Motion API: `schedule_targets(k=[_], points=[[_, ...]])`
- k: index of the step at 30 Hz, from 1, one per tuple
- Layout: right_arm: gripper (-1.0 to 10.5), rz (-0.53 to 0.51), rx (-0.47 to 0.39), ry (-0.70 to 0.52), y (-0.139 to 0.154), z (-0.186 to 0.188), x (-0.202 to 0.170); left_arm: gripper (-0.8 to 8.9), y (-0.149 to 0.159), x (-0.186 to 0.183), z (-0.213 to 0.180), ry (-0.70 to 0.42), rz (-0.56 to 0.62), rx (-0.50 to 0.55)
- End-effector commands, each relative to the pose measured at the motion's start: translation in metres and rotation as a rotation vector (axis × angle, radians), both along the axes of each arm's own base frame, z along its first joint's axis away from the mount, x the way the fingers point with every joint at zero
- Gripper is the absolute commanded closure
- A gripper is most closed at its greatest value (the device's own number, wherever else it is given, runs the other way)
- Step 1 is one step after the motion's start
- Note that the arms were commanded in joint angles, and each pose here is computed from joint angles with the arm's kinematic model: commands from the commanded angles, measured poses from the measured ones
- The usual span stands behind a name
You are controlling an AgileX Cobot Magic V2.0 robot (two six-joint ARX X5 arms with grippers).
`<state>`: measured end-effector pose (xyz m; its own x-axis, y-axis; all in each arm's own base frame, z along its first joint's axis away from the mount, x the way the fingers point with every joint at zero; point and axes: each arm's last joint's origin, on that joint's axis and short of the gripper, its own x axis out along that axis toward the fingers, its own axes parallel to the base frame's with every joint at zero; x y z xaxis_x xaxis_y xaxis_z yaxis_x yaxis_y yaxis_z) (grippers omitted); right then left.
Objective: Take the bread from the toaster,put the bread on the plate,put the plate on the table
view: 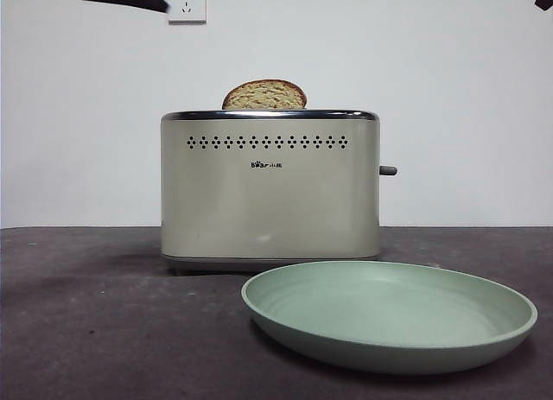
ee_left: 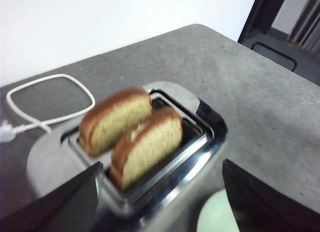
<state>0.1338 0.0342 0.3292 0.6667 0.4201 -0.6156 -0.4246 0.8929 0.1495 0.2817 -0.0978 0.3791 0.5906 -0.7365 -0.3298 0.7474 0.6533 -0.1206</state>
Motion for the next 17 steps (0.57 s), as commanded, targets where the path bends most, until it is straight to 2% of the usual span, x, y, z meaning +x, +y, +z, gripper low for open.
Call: schedule_targets(k=[1, 8, 17], points=[[5.8, -0.003, 0.006, -0.009, 0.001, 0.004, 0.000, 4.22, -0.013, 0.024, 0.001, -0.032, -0.033, 0.031], [5.8, -0.004, 0.005, -0.006, 0.001, 0.004, 0.000, 4.22, -0.041, 0.061, -0.015, -0.034, -0.091, 0.083], [5.8, -0.004, 0.005, -0.006, 0.001, 0.004, 0.000, 4.22, -0.066, 0.078, -0.046, -0.065, -0.105, 0.228]])
